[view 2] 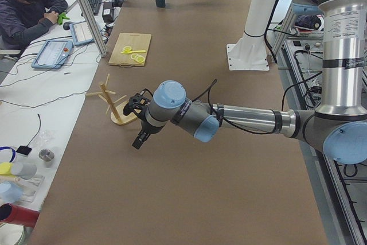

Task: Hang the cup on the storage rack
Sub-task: 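Lower the right gripper onto the blue mug rim and grasp it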

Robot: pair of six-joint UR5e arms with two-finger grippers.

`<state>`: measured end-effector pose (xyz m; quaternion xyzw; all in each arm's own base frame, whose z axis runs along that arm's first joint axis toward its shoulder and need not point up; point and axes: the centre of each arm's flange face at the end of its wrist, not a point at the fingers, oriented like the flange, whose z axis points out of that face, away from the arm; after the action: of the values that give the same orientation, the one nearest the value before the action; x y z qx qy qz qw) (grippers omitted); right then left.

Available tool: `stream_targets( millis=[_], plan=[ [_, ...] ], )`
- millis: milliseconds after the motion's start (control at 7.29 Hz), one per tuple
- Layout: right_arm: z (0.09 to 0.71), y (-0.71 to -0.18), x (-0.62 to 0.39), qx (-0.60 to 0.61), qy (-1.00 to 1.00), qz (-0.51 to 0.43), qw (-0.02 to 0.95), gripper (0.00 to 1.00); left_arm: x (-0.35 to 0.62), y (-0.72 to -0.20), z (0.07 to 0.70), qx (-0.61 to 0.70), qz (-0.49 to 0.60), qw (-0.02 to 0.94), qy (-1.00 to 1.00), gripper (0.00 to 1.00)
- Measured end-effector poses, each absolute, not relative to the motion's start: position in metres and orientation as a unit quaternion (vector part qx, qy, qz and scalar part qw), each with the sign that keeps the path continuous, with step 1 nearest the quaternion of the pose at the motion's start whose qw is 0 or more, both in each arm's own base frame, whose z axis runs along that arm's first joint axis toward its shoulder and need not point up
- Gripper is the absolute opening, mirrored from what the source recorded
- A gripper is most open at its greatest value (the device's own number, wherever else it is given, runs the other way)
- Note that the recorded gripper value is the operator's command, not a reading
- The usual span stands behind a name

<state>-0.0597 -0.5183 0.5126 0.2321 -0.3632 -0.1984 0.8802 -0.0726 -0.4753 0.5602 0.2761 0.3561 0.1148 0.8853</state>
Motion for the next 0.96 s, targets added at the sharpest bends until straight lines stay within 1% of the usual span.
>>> stream_targets(
  millis=[412, 549, 686, 961],
  plan=[
    [0.537, -0.58, -0.092, 0.212, -0.344, -0.212, 0.89, 0.95, -0.073, -0.475, 0.561, 0.275, 0.114, 0.886, 0.357, 0.99],
    [0.542, -0.591, -0.105, 0.214, -0.333, -0.24, 0.886, 0.9, -0.072, -0.474, 0.562, 0.275, 0.114, 0.886, 0.357, 0.99],
    [0.55, -0.595, -0.111, 0.216, -0.323, -0.269, 0.881, 0.82, -0.072, -0.474, 0.562, 0.274, 0.114, 0.886, 0.357, 0.99],
    [0.564, -0.595, -0.116, 0.219, -0.311, -0.315, 0.87, 0.7, -0.072, -0.474, 0.563, 0.273, 0.113, 0.886, 0.357, 0.99]
  ],
)
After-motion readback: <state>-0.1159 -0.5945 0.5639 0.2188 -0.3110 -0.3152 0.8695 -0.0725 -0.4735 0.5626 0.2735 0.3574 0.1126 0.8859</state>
